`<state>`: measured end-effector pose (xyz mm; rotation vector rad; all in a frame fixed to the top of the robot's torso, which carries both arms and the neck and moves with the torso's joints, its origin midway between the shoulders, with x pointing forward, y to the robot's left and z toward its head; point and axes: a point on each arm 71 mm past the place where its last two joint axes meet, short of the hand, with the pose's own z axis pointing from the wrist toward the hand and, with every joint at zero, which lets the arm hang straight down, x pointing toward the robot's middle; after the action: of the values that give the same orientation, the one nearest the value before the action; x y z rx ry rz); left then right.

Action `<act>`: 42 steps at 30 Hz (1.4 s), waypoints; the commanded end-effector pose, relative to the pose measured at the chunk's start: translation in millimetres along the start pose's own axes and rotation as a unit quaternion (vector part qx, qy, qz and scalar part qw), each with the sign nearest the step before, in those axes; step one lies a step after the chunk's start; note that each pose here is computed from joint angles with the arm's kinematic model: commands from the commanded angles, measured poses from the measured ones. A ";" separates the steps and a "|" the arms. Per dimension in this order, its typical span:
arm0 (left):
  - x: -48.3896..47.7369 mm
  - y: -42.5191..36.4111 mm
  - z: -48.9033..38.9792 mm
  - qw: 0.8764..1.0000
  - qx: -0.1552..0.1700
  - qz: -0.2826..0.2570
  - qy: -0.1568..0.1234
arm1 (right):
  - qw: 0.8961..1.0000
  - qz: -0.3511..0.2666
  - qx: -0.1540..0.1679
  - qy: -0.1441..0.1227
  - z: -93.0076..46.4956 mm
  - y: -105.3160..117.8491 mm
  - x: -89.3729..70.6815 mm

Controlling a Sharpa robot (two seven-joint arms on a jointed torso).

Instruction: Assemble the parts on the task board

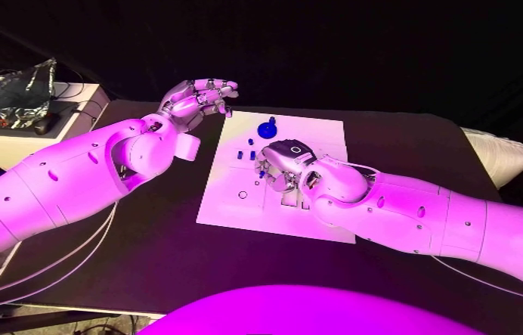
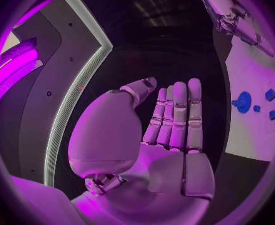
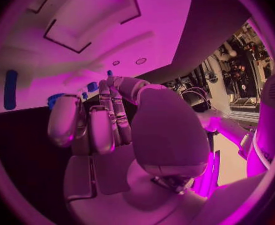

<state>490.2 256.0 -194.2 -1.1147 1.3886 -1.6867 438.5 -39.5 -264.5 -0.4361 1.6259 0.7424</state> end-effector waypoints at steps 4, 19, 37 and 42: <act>0.5 -1.2 0.0 1.000 0.003 -0.003 -0.001 | 1.000 -0.015 -0.004 0.015 2.0 3.1 5.8; -0.6 -1.5 -0.7 1.000 0.002 -0.002 -0.002 | 1.000 -0.010 -0.014 0.020 3.3 12.4 13.2; -1.1 -1.9 -1.4 1.000 0.000 -0.002 -0.001 | 0.999 -0.021 -0.012 0.028 6.8 10.6 19.1; -1.2 -2.0 -1.7 1.000 -0.001 -0.002 -0.001 | 0.999 -0.023 -0.019 0.036 7.5 12.5 22.2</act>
<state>489.4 259.7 -193.9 -1.1194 1.3913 -1.6741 433.8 -24.4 -280.7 -0.4857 1.6539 0.7327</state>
